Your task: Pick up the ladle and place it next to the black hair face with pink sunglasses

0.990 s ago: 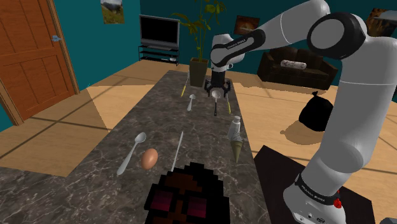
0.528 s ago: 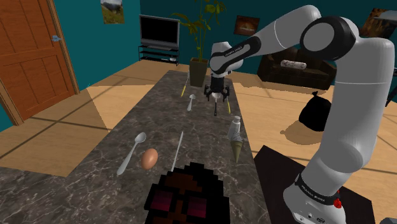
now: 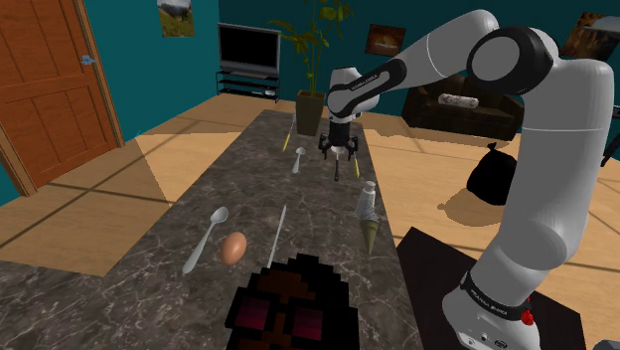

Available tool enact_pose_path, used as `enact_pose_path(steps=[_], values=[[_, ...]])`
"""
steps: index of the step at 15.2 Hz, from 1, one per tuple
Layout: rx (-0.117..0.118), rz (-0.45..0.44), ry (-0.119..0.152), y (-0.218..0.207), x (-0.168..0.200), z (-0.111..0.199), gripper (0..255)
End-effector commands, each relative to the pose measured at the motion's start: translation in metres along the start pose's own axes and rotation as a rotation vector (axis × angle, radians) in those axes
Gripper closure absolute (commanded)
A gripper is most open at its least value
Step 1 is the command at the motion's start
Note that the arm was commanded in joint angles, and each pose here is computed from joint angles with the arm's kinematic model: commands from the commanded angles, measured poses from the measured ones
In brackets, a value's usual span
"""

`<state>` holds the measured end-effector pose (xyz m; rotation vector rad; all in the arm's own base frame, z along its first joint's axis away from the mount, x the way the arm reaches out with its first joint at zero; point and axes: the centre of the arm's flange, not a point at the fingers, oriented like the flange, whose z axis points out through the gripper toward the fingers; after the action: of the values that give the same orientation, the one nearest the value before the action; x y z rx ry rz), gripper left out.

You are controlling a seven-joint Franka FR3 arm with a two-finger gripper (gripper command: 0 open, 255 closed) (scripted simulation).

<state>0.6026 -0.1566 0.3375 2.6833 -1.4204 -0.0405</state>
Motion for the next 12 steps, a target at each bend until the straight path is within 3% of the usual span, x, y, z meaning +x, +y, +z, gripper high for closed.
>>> enact_pose_path(steps=[1,12], values=[[0.0,0.0,0.0,0.0,0.0,0.0,255],[0.0,0.0,0.0,0.001,0.0,-0.01,255]])
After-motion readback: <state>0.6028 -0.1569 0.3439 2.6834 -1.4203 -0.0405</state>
